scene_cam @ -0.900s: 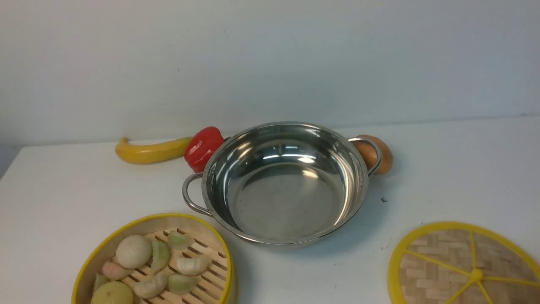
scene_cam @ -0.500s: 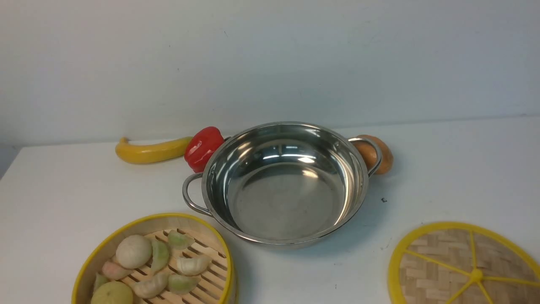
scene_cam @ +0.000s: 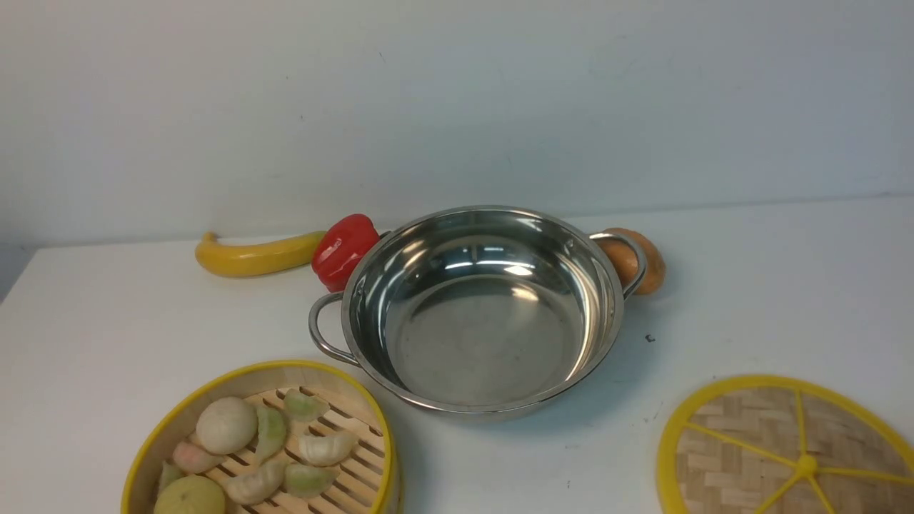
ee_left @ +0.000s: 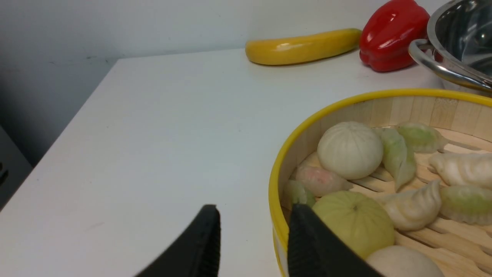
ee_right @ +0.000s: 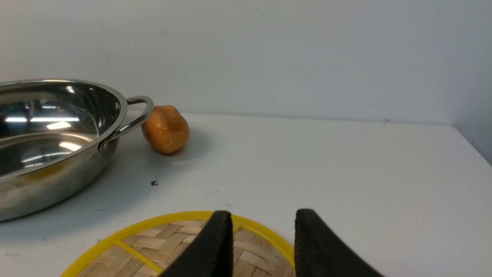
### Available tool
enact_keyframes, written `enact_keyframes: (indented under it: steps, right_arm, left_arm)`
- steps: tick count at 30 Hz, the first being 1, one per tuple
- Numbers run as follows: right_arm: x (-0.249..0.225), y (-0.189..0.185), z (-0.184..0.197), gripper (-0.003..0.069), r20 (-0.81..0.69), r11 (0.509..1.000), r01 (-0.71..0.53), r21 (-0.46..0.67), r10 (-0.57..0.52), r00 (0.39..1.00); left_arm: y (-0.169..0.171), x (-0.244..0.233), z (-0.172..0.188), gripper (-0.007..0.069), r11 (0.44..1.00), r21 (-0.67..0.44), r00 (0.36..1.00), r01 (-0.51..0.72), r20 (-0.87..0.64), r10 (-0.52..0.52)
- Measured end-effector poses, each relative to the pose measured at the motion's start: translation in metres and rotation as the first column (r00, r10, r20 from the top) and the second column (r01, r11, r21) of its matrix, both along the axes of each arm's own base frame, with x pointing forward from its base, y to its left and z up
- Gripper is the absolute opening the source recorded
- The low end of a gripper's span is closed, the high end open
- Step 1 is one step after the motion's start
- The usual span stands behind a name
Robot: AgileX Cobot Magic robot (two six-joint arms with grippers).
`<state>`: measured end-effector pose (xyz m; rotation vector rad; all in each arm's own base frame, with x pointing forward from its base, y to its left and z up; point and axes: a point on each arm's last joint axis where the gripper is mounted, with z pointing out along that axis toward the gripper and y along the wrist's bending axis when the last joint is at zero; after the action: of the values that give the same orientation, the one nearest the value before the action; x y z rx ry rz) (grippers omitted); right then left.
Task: Place the steamer in the pot on the white table, and put the lid on the steamer.
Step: 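Grasp the rim of the steamer basket holding the buns with the left gripper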
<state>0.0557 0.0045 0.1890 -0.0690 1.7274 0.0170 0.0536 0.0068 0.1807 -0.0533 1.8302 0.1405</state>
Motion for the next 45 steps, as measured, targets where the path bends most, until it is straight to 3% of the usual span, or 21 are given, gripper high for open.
enact_keyframes:
  steps: [40,43,45]
  right_arm:
    - [0.000,-0.001,0.000,0.0249,0.001,1.000,0.002,-0.029,-0.002,1.000]
    - [0.000,-0.001,0.000,0.0249,0.001,1.000,0.002,-0.029,-0.002,1.000]
    - [0.000,-0.001,0.000,0.0249,0.001,1.000,0.002,-0.029,-0.002,1.000]
  left_arm:
    - [0.000,0.000,0.000,0.0241,1.000,-0.001,1.000,0.000,0.004,0.000]
    - [-0.001,0.001,0.004,0.0241,0.996,-0.090,0.998,-0.004,0.059,0.010]
    - [-0.003,0.003,0.013,0.0241,0.941,-0.338,0.984,0.004,0.169,0.056]
